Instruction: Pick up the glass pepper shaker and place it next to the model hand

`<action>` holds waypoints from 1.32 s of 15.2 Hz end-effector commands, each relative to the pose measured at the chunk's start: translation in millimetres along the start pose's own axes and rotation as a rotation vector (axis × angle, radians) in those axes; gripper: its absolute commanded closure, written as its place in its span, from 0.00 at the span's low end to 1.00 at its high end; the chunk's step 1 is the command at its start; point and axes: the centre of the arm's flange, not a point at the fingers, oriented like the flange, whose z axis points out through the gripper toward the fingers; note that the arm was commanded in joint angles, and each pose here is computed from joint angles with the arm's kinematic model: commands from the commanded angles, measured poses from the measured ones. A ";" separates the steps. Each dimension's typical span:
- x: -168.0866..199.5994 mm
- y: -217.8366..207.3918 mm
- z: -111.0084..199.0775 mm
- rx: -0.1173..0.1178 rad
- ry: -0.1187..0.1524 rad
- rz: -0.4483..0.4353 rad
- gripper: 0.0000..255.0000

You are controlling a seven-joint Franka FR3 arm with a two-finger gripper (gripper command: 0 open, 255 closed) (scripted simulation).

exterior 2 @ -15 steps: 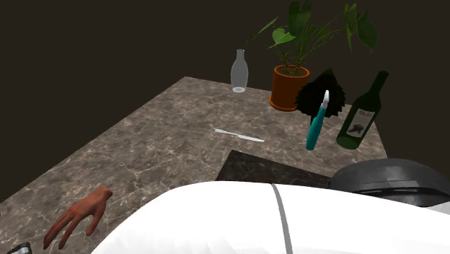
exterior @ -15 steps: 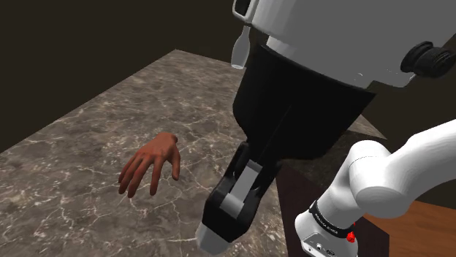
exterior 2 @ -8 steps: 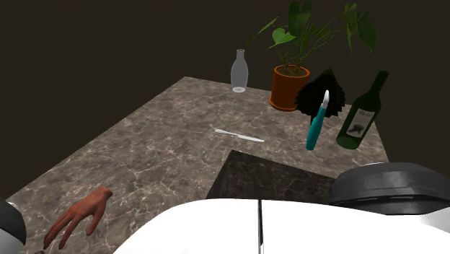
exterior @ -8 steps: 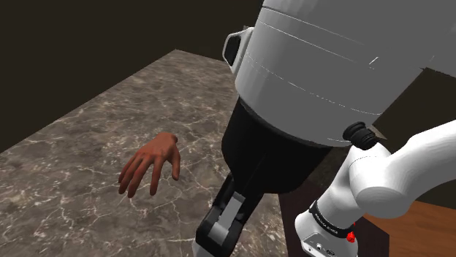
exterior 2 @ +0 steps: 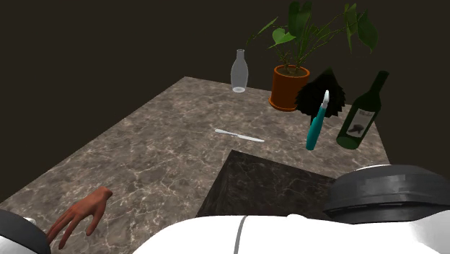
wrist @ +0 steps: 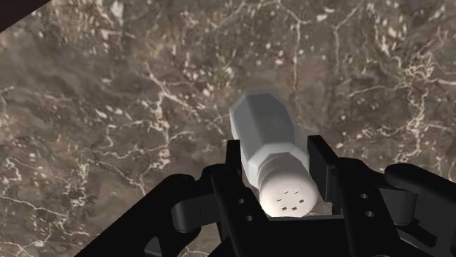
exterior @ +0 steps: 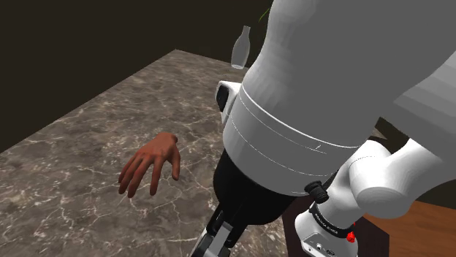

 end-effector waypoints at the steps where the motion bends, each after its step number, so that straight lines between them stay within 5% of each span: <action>1: -0.8 -0.2 6.1 0.000 0.000 0.000 1.00; 8: -0.7 -0.3 6.1 0.000 0.000 0.000 1.00; 9: -0.8 -0.3 6.1 0.000 0.000 0.000 0.00; 14: -0.8 -0.3 6.1 0.000 0.000 0.000 0.00; 18: -0.8 -0.3 -43.9 0.000 0.000 0.000 0.00; 20: -0.8 -0.2 -43.9 0.000 0.001 0.000 0.00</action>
